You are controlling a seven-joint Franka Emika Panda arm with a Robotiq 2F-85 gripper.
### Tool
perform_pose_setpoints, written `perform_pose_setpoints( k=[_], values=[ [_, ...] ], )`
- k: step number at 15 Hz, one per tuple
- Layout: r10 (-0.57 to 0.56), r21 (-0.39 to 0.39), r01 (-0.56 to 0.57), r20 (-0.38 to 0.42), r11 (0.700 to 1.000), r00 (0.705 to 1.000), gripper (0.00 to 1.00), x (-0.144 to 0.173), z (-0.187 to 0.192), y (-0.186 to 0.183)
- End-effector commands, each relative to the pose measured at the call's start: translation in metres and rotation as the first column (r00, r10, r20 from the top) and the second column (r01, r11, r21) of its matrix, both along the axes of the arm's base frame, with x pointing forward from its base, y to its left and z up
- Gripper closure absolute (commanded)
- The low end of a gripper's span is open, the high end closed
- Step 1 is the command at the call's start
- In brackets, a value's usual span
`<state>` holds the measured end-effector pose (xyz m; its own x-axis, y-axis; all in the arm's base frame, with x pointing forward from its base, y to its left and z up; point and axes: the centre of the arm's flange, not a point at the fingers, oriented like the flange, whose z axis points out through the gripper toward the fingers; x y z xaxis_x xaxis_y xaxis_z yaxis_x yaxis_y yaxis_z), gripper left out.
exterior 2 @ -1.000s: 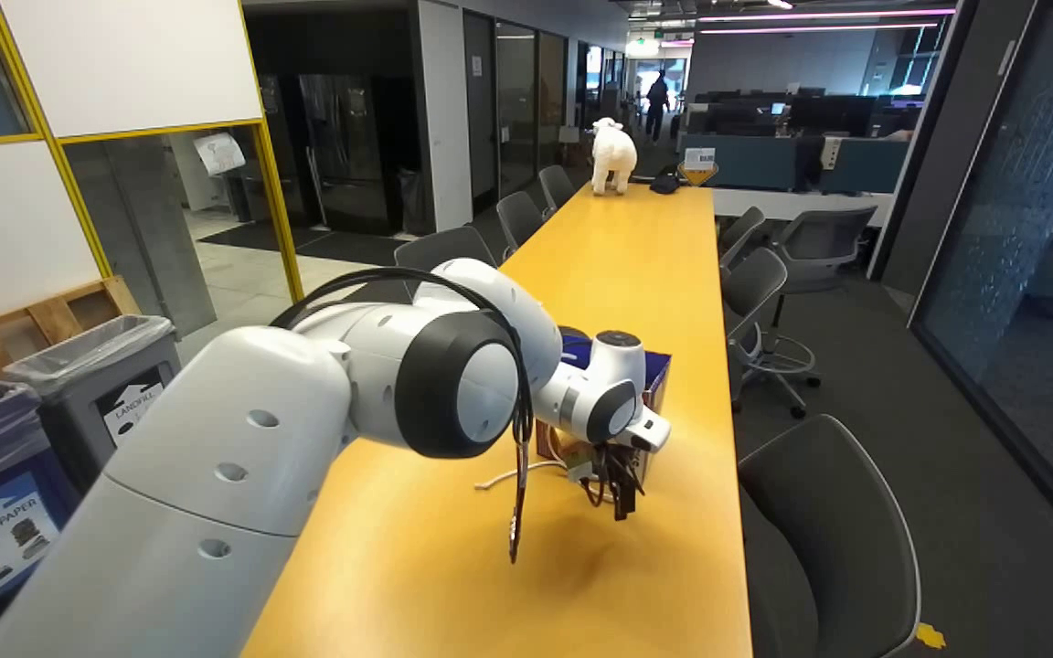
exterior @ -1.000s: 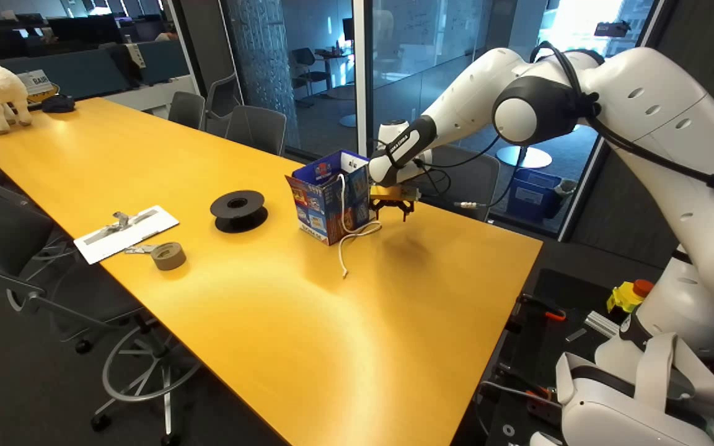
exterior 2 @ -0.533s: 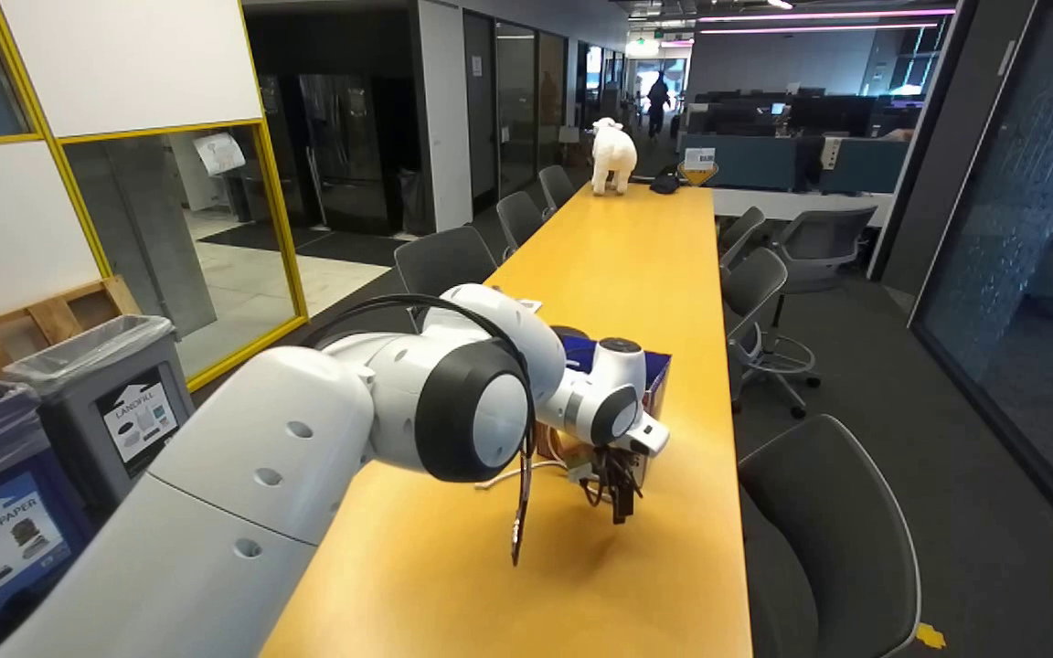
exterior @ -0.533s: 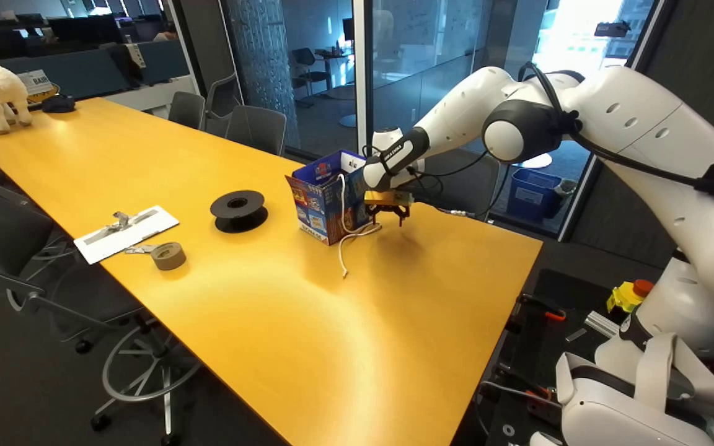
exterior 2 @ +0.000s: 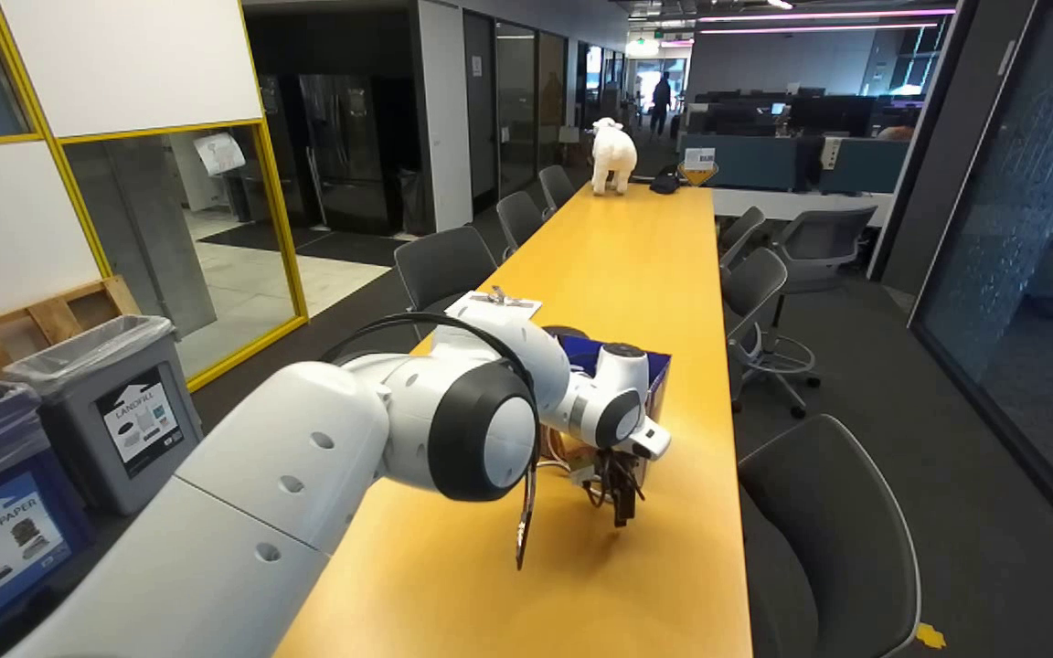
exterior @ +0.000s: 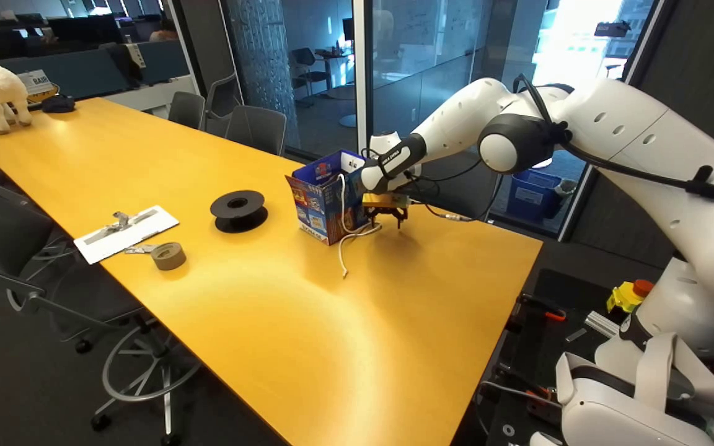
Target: Put the ropes in the box
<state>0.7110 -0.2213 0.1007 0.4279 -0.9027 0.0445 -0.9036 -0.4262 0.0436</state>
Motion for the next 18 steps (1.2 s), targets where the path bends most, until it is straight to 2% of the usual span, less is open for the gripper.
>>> perform_pose_setpoints(
  k=[1, 5, 6, 7, 15, 18],
  values=[
    [-0.018, 0.018, 0.018, 0.009, 1.0, 1.0, 0.0, 0.0175, -0.0003, -0.0047],
    [-0.012, 0.017, 0.012, 0.013, 1.0, 1.0, 0.0, 0.0181, 0.0, -0.0064],
    [-0.012, 0.018, 0.012, 0.015, 1.0, 1.0, 0.25, 0.0181, -0.0001, -0.0066],
    [-0.013, 0.018, 0.013, 0.017, 1.0, 1.0, 0.26, 0.0182, 0.0, -0.0068],
    [0.007, 0.046, -0.007, 0.002, 0.999, 1.0, 0.87, 0.02, 0.0009, -0.0058],
    [0.004, 0.061, -0.005, 0.01, 0.998, 1.0, 0.97, 0.021, 0.0036, -0.0058]
  ],
)
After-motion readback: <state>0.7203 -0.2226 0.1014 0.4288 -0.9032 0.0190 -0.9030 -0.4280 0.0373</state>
